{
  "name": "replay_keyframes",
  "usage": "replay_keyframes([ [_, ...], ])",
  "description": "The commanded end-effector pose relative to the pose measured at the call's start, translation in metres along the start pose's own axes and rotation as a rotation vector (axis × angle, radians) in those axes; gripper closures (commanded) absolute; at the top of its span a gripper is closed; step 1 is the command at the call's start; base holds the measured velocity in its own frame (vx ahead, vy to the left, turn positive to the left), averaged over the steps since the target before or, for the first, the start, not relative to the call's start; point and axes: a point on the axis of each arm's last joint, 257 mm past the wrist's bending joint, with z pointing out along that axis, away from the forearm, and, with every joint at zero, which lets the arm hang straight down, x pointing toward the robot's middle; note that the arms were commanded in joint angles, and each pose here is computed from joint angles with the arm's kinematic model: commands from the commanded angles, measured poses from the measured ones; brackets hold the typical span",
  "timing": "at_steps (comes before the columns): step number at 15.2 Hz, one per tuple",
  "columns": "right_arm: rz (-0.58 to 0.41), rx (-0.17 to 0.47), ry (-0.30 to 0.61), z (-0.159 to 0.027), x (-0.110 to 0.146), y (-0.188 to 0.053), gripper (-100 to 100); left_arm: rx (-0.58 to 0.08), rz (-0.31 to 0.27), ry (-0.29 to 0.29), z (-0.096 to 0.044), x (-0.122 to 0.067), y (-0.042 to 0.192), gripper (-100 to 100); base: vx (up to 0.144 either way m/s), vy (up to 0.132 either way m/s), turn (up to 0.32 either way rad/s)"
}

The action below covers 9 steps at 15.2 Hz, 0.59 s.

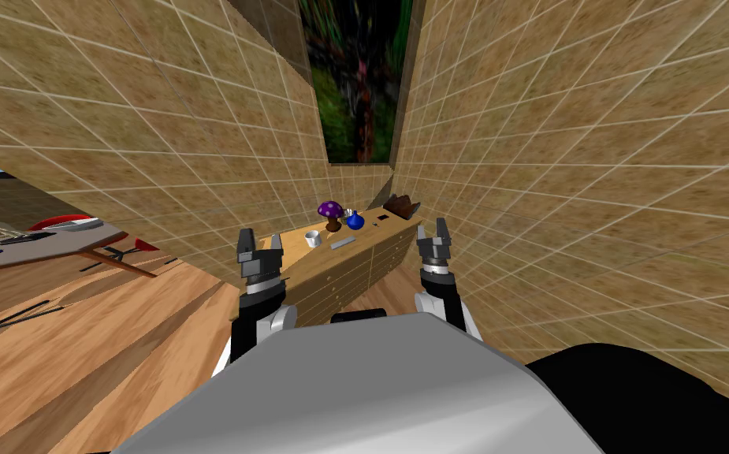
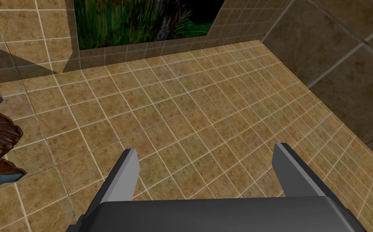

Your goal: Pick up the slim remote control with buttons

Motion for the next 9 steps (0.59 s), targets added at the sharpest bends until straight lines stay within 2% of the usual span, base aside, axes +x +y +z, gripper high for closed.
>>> replay_keyframes([
  [1, 0.000, 0.000, 0.000, 0.000, 0.000, 0.000, 0, -0.016, 0.001, 0.034, 0.001, 0.003, 0.006, -100, 0.001, -0.011, -0.016],
  [3, 0.000, 0.000, 0.000, 0.000, 0.000, 0.000, 0, -0.034, 0.000, 0.059, 0.001, 0.006, 0.012, -100, 0.001, -0.028, -0.035],
  [5, 0.000, 0.000, 0.000, 0.000, 0.000, 0.000, 0, -0.086, -0.011, 0.102, 0.003, 0.008, 0.029, -100, -0.004, -0.039, -0.046],
  [6, 0.000, 0.000, 0.000, 0.000, 0.000, 0.000, 0, -0.088, -0.008, 0.109, 0.003, 0.009, 0.030, -100, -0.004, -0.052, -0.047],
  [7, 0.000, 0.000, 0.000, 0.000, 0.000, 0.000, 0, -0.124, -0.014, 0.133, 0.003, 0.010, 0.042, -100, 0.003, -0.048, -0.043],
  [8, 0.000, 0.000, 0.000, 0.000, 0.000, 0.000, 0, -0.124, -0.014, 0.133, 0.003, 0.010, 0.042, -100, 0.007, -0.046, -0.035],
  [9, 0.000, 0.000, 0.000, 0.000, 0.000, 0.000, 0, -0.161, -0.022, 0.155, 0.003, 0.010, 0.054, -100, 0.003, -0.055, -0.059],
])
